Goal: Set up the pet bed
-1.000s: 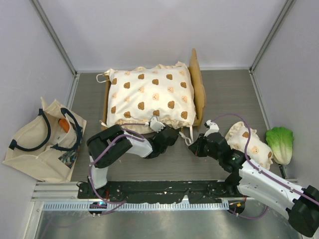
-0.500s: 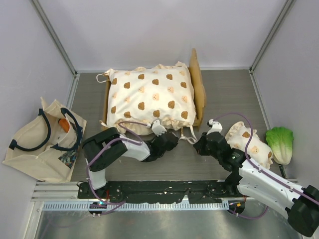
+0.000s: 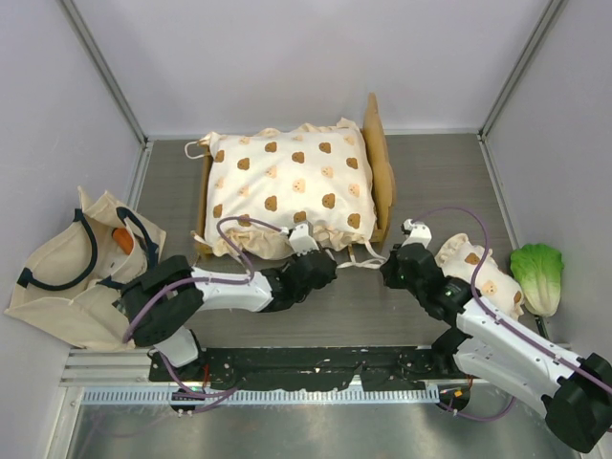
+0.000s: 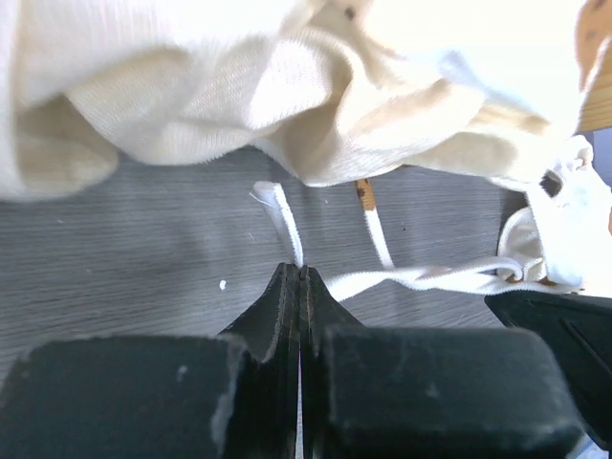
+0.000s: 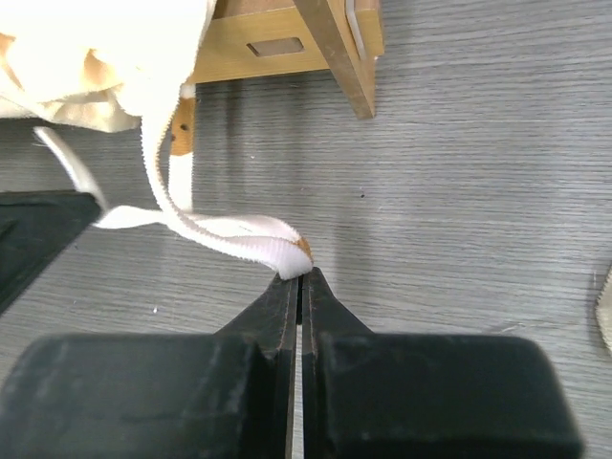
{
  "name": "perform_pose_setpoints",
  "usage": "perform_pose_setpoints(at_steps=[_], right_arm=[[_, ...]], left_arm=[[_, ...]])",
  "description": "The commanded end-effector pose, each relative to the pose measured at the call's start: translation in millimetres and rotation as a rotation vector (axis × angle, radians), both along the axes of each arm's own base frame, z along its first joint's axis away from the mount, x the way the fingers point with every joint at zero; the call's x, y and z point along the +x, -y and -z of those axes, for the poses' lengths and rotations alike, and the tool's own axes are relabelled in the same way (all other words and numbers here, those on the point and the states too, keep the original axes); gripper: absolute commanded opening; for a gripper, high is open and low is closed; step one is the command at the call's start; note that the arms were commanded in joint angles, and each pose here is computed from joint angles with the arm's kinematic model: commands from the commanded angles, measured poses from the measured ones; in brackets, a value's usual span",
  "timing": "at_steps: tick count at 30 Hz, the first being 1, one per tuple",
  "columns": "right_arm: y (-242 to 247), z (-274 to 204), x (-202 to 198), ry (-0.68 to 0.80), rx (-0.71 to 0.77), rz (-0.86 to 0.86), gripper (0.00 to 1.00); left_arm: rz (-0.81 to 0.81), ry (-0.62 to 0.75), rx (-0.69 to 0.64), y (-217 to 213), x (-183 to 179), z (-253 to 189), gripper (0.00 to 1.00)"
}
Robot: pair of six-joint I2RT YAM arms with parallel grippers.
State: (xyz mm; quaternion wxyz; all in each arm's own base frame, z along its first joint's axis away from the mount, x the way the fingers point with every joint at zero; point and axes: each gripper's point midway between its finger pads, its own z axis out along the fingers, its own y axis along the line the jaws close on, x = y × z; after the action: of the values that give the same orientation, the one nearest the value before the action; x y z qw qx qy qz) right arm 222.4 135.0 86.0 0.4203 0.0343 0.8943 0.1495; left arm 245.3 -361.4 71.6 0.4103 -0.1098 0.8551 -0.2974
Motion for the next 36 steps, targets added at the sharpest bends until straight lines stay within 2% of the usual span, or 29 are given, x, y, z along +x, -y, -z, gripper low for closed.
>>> perform_pose_setpoints(at_steps=[1, 4, 11, 20, 29, 36], right_arm=[[9.3, -21.9, 10.5, 0.063, -0.053, 0.010, 0.01], [-4.9, -24.4, 3.4, 0.039, -0.025, -0.085, 0.01], [16.7, -14.4, 2.5, -0.023, -0.057, 0.060, 0.01], [50.9, -33.5, 47.9, 0.062, -0.036, 0.251, 0.01], [65.8, -36.8, 85.6, 0.081, 0.059, 0.307, 0.01], [80.0, -44.9, 108.3, 0.098, 0.094, 0.349, 0.01]], left_arm=[[-0.031, 0.089, 0.154, -31.9, 5.6, -12.8, 0.00], [-0.039, 0.127, 0.201, -41.1, 9.0, -23.4, 0.00], [-0.050, 0.158, 0.264, -57.6, 10.2, -37.2, 0.00], [0.011, 0.191, 0.339, -71.3, 3.5, -60.8, 0.00], [0.017, 0.158, 0.439, -114.3, -13.3, -54.9, 0.00], [0.026, 0.137, 0.495, -126.4, -12.7, -46.9, 0.00]])
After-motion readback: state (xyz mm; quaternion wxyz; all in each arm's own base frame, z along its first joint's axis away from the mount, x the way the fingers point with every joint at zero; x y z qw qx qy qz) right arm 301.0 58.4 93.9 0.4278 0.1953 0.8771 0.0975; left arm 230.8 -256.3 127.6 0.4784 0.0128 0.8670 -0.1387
